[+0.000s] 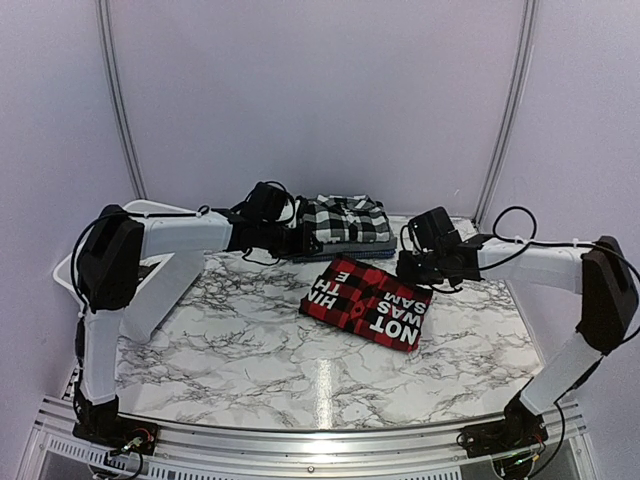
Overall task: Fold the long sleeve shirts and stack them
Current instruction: Fold the 2/3-rectangle-folded shirt at the center of the board, then smooth out the square-folded shirt at the center of the board.
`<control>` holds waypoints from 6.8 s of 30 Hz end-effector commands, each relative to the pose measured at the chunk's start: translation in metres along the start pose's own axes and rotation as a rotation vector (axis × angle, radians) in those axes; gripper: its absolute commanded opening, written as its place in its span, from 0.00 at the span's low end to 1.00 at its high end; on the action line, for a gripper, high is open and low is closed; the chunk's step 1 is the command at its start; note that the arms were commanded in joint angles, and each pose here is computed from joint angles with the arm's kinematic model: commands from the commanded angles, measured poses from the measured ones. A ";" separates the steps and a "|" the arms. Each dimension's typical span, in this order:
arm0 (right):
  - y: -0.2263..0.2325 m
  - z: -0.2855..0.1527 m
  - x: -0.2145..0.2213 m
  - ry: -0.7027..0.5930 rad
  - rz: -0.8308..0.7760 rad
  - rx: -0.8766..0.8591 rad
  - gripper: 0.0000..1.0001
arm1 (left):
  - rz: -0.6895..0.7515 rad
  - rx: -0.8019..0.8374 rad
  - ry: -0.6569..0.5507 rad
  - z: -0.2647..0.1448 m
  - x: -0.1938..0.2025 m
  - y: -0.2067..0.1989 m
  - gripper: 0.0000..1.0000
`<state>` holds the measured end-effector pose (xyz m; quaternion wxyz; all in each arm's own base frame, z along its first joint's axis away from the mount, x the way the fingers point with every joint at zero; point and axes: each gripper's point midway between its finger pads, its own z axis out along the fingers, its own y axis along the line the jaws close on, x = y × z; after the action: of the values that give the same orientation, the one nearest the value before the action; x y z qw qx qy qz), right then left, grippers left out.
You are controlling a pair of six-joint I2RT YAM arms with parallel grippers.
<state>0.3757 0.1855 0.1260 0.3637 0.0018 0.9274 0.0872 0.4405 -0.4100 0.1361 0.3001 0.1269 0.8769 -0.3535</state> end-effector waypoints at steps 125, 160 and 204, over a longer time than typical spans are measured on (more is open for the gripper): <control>0.203 0.114 0.012 0.092 -0.436 0.016 0.55 | -0.250 -0.085 0.130 -0.043 0.139 0.072 0.26; 0.243 0.049 -0.017 -0.048 -0.387 -0.161 0.00 | -0.274 0.006 0.190 0.011 0.144 0.067 0.01; 0.059 0.099 0.000 0.072 -0.066 -0.076 0.32 | -0.111 0.036 0.047 0.008 0.059 0.017 0.13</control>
<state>0.4253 0.2671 0.0647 0.3214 -0.0681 0.9403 0.0895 0.4059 -0.3928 0.1247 0.2954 0.0846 0.8645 -0.3976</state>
